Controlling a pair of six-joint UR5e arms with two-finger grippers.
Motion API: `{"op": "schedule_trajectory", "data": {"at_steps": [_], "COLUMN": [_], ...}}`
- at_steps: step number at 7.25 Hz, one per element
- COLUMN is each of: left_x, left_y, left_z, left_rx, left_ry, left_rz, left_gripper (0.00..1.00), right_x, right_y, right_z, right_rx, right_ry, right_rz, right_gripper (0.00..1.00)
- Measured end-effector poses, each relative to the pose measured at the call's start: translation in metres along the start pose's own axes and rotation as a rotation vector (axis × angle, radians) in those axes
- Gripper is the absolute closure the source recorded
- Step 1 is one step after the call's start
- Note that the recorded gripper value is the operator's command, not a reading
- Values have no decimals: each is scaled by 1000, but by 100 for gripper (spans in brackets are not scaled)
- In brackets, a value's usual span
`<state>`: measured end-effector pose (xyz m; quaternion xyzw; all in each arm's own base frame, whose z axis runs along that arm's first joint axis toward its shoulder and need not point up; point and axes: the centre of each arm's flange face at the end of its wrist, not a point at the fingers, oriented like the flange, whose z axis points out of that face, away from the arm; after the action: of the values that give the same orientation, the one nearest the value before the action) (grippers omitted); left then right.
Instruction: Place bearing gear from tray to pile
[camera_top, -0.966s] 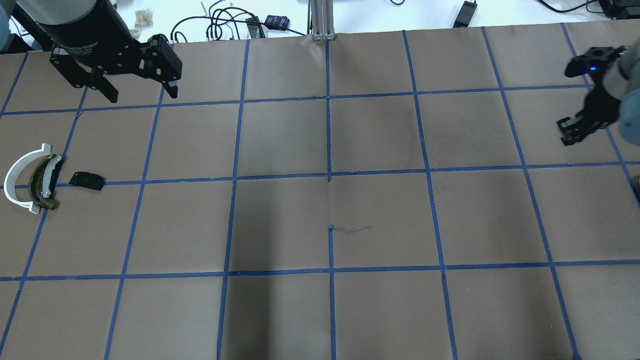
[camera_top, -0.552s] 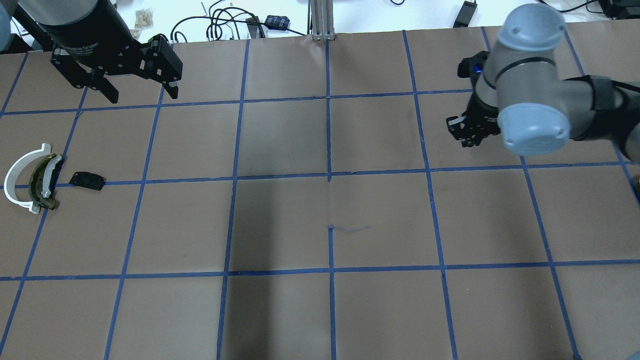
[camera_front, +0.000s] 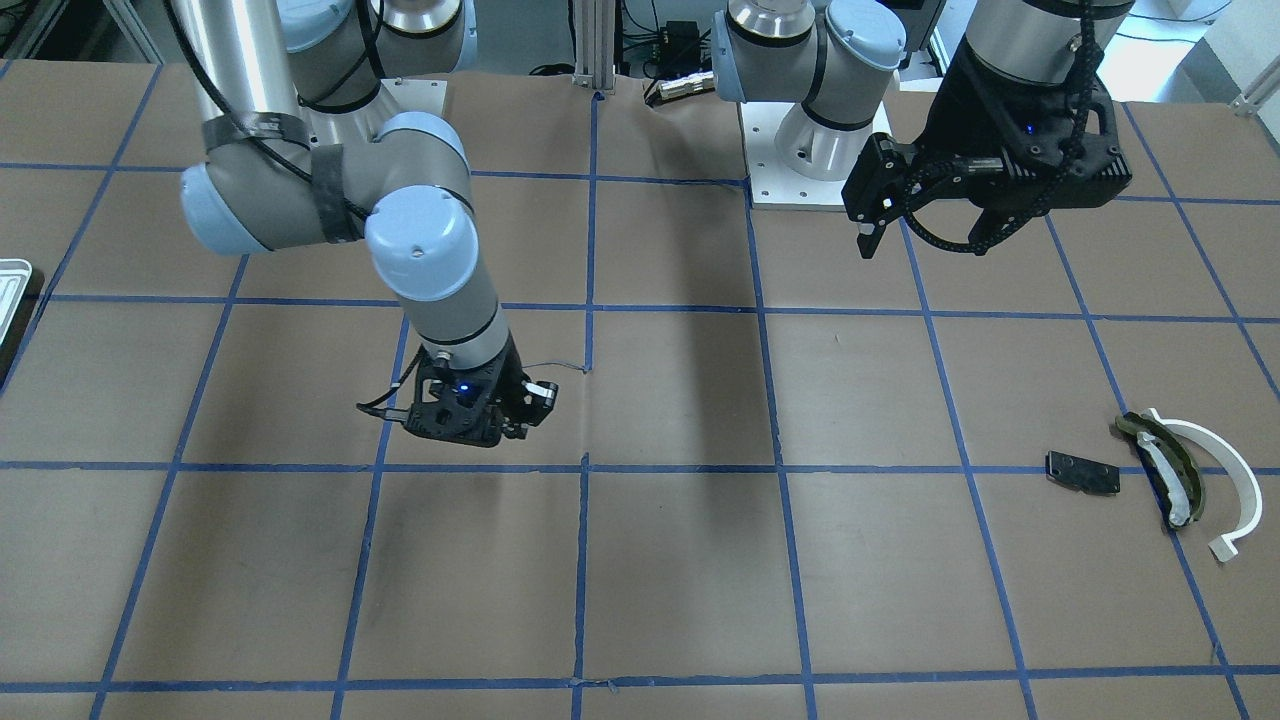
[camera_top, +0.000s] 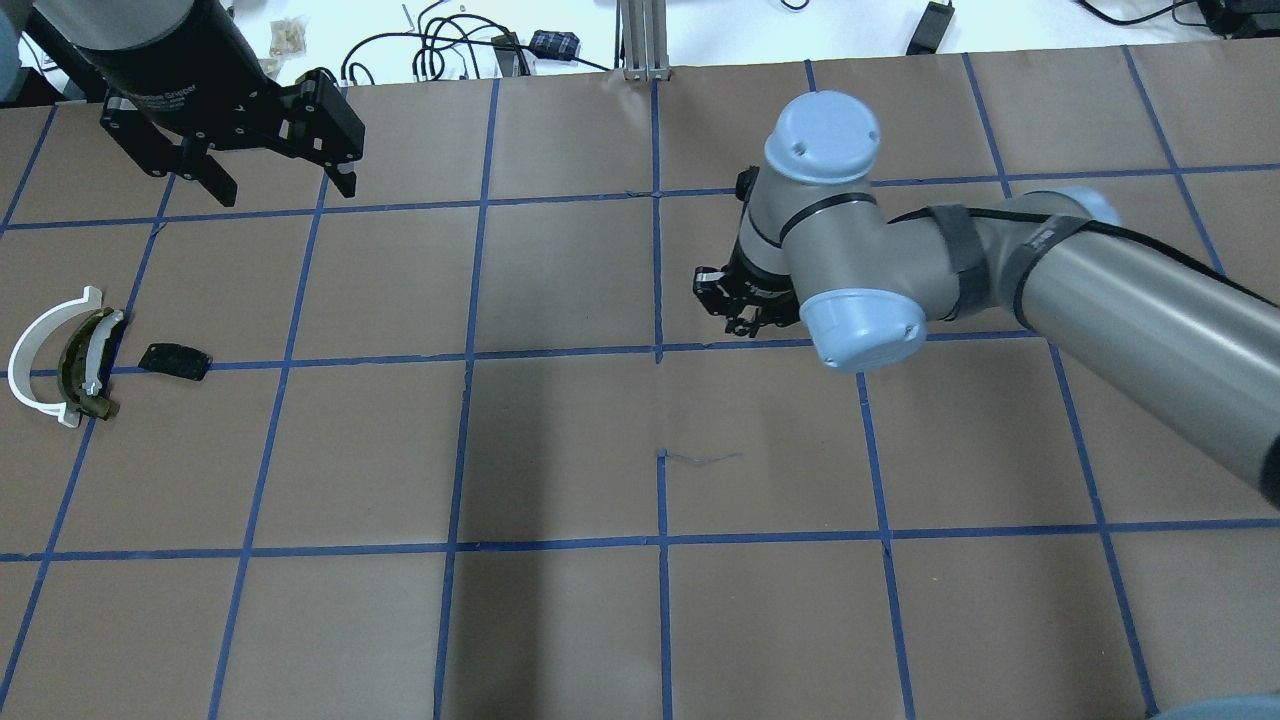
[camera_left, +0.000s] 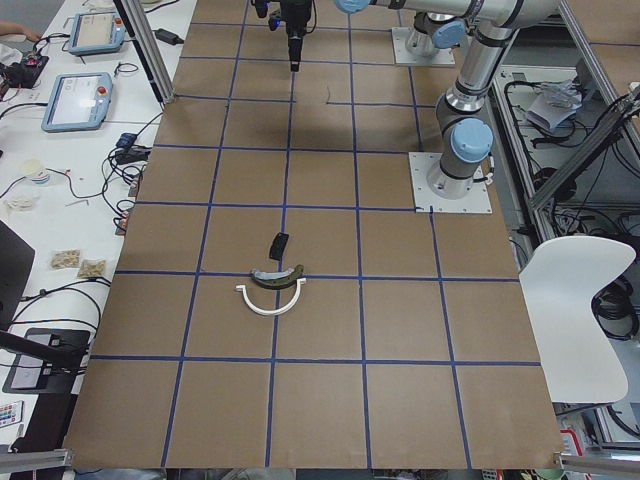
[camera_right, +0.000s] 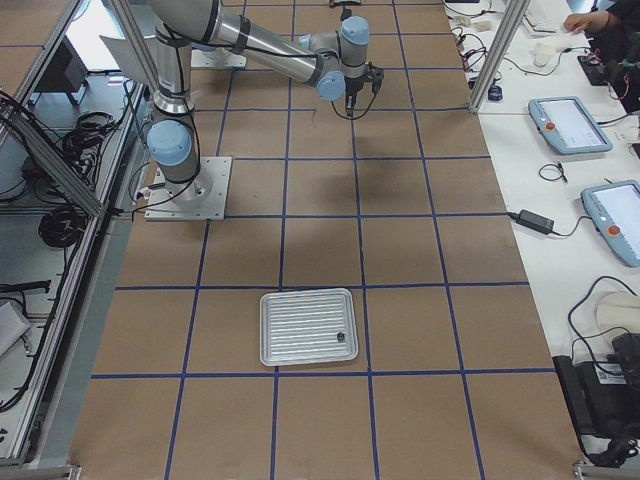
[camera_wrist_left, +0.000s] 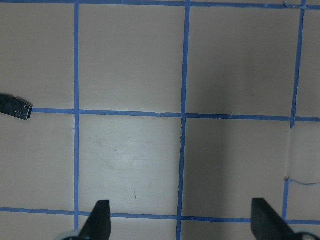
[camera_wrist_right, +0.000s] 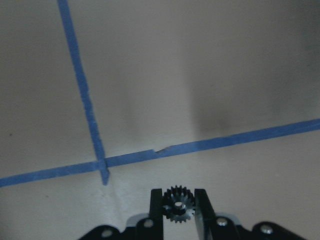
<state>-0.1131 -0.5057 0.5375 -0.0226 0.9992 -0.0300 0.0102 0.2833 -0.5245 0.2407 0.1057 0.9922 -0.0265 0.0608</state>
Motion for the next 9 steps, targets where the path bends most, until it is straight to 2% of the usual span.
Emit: {"op": "schedule_trajectory", "data": {"at_steps": [1, 2, 3, 4, 6, 7, 9], "left_x": [1, 2, 6, 9, 12, 12, 24], "left_y": [2, 4, 6, 8, 9, 8, -15], "left_z": [-2, -4, -3, -1, 5, 16, 54], "left_rx": [1, 1, -9, -26, -44, -46, 31], "left_ry": [0, 4, 25, 56, 75, 76, 85], "left_rz": [1, 6, 15, 17, 24, 25, 20], "left_gripper": [0, 0, 0, 0, 0, 0, 0], "right_x": [-22, -34, -39, -40, -16, 19, 132], "right_y": [9, 13, 15, 14, -10, -32, -84], "right_z": [16, 25, 30, 32, 11, -17, -78], "right_rx": [6, 6, 4, 4, 32, 41, 14], "right_ry": [-6, -8, -6, -5, -8, 1, 36], "right_rz": [25, 40, 47, 49, -14, -52, -208], "right_gripper": [61, 7, 0, 22, 20, 20, 17]}}
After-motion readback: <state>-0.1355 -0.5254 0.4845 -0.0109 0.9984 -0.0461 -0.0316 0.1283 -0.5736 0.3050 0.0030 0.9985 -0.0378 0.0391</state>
